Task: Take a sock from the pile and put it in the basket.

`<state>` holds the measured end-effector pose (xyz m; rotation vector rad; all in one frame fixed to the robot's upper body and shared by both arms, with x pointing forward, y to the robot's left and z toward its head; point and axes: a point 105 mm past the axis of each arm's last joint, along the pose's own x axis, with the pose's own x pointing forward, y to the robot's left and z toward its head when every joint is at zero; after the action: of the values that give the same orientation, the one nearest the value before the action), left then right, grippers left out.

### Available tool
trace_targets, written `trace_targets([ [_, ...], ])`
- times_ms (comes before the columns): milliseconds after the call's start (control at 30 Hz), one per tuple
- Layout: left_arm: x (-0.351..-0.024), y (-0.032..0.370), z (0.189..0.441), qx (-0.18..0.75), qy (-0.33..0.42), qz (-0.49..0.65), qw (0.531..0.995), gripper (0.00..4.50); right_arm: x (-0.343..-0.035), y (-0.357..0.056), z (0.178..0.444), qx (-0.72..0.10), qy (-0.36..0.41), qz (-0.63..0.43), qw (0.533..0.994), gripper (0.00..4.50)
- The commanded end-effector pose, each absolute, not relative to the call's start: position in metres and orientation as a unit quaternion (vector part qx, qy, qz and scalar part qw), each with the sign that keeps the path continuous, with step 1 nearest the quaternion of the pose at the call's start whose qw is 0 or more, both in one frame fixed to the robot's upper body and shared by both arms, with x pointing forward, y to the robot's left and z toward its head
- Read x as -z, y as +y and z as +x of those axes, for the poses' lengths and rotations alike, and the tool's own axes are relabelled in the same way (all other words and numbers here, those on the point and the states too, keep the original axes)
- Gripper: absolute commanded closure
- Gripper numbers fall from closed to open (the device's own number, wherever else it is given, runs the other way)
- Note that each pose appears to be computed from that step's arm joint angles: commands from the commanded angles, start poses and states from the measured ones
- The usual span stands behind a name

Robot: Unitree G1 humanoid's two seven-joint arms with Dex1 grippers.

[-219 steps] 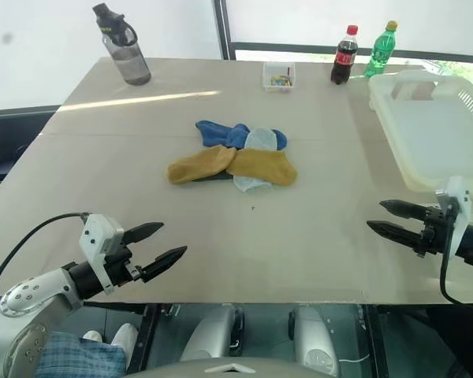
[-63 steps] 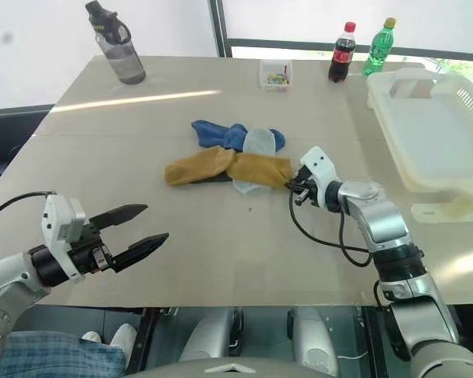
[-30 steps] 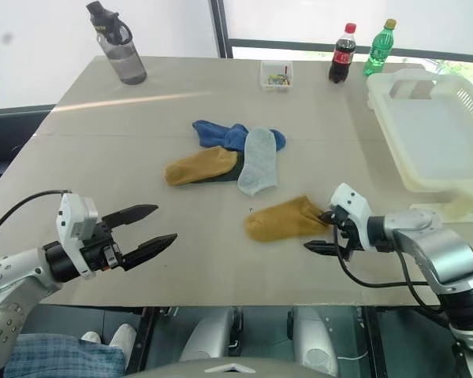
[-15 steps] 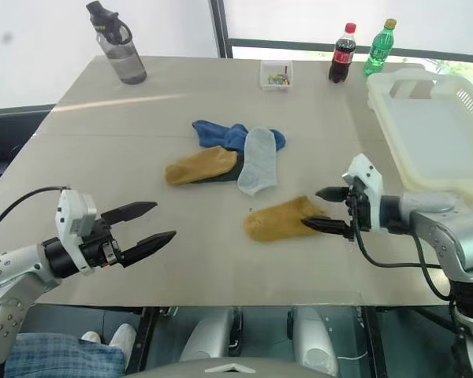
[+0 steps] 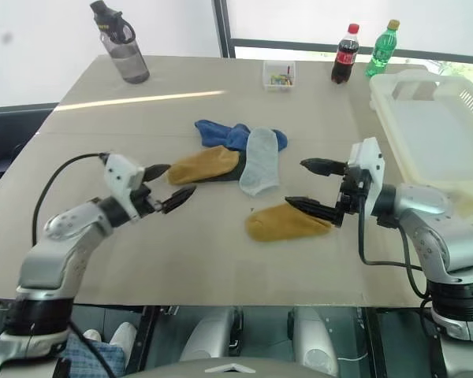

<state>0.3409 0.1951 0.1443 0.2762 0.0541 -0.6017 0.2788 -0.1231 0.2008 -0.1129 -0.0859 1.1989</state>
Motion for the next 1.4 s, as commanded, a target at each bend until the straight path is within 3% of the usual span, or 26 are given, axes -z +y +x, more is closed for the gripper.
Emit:
trace_targets([
  [33, -0.146, 0.189, 0.361, 0.290, 0.010, 0.156, 0.944, 0.00, -0.221, -0.121, 0.273, -0.560, -0.081, -0.068, 0.822, 0.05],
  [433, -0.148, 0.128, 0.393, 0.356, 0.007, 0.126, 0.926, 0.00, -0.221, -0.121, 0.269, -0.536, -0.082, -0.074, 0.837, 0.05],
  [767, -0.132, 0.122, 0.393, 0.354, 0.039, 0.102, 0.929, 0.00, -0.220, -0.125, 0.267, -0.525, -0.080, -0.077, 0.844, 0.05],
  [800, -0.131, 0.121, 0.393, 0.354, 0.041, 0.102, 0.929, 0.55, -0.220, -0.125, 0.267, -0.525, -0.080, -0.077, 0.844, 0.00],
  [833, -0.131, 0.121, 0.393, 0.353, 0.042, 0.103, 0.929, 0.79, -0.220, -0.125, 0.268, -0.525, -0.080, -0.077, 0.844, 0.00],
  [1033, -0.133, 0.121, 0.394, 0.350, 0.038, 0.100, 0.931, 3.96, -0.221, -0.125, 0.269, -0.526, -0.081, -0.078, 0.843, 0.00],
  [1067, -0.133, 0.121, 0.394, 0.350, 0.038, 0.100, 0.931, 4.27, -0.220, -0.125, 0.270, -0.527, -0.081, -0.078, 0.843, 0.00],
  [1100, -0.132, 0.120, 0.394, 0.351, 0.037, 0.100, 0.930, 4.49, -0.220, -0.125, 0.270, -0.527, -0.081, -0.077, 0.843, 0.00],
  [1400, -0.137, 0.110, 0.373, 0.368, 0.027, 0.084, 0.926, 4.49, -0.215, -0.127, 0.268, -0.526, -0.076, -0.077, 0.843, 0.00],
])
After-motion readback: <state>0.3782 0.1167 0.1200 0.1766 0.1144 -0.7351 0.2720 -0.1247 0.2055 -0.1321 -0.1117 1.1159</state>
